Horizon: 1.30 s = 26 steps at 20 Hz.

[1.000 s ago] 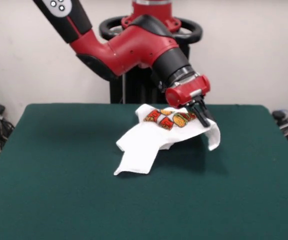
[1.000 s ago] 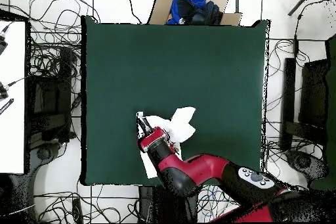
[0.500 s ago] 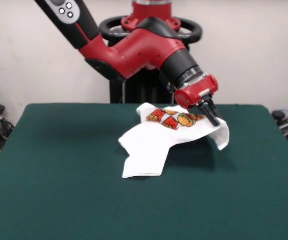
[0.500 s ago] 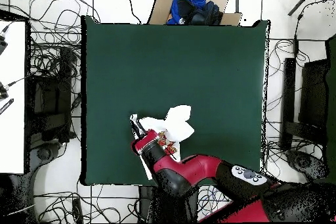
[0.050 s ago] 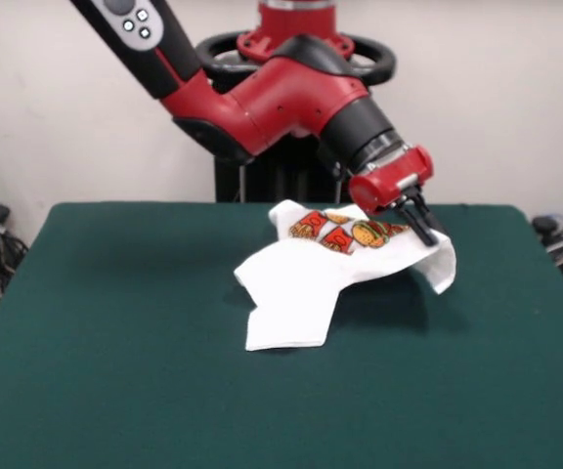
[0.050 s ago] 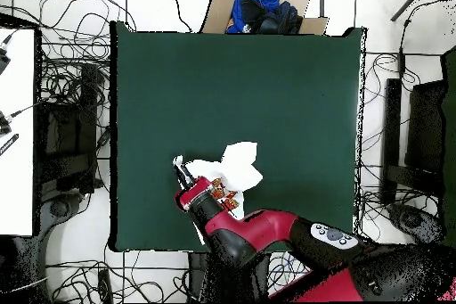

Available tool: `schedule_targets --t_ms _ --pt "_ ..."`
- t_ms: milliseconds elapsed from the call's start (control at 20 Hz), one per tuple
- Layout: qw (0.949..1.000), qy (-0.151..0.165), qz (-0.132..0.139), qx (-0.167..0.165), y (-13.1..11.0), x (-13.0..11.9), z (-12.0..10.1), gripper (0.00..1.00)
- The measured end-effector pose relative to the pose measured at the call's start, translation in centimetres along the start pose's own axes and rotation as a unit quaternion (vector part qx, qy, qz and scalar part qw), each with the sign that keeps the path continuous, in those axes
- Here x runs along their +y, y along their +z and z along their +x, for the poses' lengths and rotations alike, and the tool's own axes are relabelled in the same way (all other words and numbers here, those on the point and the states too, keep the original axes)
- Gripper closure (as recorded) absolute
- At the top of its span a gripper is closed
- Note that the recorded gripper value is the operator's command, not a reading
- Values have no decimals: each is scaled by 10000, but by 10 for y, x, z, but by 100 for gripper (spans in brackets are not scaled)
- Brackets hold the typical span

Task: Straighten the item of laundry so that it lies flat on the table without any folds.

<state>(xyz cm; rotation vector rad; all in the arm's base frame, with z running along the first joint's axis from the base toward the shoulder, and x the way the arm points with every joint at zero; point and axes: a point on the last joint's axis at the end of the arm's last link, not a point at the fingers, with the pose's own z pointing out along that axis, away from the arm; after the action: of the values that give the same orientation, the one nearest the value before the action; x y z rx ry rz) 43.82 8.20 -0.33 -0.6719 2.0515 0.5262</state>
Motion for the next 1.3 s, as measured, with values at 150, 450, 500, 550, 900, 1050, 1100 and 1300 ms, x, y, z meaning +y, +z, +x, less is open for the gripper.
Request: schedule_targets --t_ms 150,450,500,550,900,1050,1100,1300 --pt "10000 -21 -26 4 2 2 0 100" --pt "9998 -132 -141 60 10 13 0 100" --pt "9997 -161 -161 78 11 15 1 100" --pt "9996 -182 -169 100 13 16 2 100" --pt "9991 -280 -249 220 18 24 6 100" --pt "9987 -307 -282 288 18 28 10 0" --pt "9987 -310 -284 305 17 29 11 0" --pt "9983 -313 -277 396 15 29 16 0"
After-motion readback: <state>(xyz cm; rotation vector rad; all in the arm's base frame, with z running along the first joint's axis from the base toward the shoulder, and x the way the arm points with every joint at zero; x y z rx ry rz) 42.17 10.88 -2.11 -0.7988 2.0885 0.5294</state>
